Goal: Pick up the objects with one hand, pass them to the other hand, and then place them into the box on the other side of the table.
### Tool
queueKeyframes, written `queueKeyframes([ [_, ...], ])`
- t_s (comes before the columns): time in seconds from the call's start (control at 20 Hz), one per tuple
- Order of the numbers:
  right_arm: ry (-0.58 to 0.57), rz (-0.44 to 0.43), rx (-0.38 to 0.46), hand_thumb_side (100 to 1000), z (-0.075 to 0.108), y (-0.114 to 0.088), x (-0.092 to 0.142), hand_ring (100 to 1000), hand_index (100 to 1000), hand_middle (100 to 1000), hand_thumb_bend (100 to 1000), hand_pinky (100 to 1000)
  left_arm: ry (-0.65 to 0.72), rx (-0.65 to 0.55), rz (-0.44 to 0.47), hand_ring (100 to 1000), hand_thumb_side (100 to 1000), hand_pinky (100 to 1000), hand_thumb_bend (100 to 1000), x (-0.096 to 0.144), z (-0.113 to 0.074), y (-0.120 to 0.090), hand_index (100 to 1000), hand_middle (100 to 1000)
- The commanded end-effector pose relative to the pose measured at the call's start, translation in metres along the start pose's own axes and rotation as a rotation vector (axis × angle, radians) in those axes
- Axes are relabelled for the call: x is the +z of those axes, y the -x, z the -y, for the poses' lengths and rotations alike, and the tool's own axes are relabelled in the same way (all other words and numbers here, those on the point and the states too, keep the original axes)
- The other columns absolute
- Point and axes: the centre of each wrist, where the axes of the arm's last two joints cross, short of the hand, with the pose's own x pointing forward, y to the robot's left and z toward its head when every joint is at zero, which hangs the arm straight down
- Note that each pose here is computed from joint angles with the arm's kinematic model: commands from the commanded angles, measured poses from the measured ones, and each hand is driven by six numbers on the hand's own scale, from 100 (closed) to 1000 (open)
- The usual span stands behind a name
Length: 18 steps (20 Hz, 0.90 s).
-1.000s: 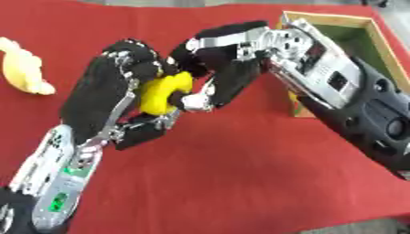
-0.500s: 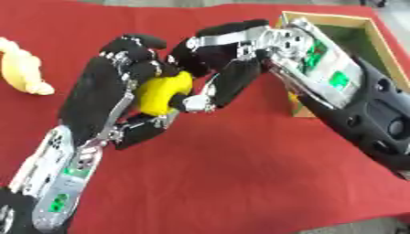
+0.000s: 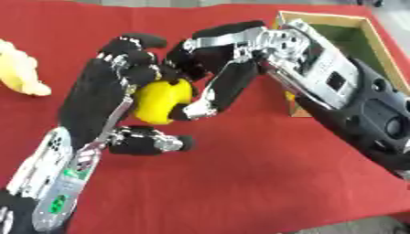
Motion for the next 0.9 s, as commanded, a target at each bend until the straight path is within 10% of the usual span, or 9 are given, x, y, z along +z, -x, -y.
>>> queueKeyframes([
  [0.05,0.003,0.012,0.011,100,0.0011,-0.0094,0.0036,690,403,276,331,728,-0.035,0.035,0.044,735,457,782,1000,-0.0084,0.0002,-0.0065,923,690],
  [0.9,-0.002,-0.037,-0.015,100,0.0013,-0.0010,0.0014,679,388,267,410,721,-0.137,-0.036,-0.084,762,415,798,1000,-0.0032,0.0004,-0.0012,1000,739],
])
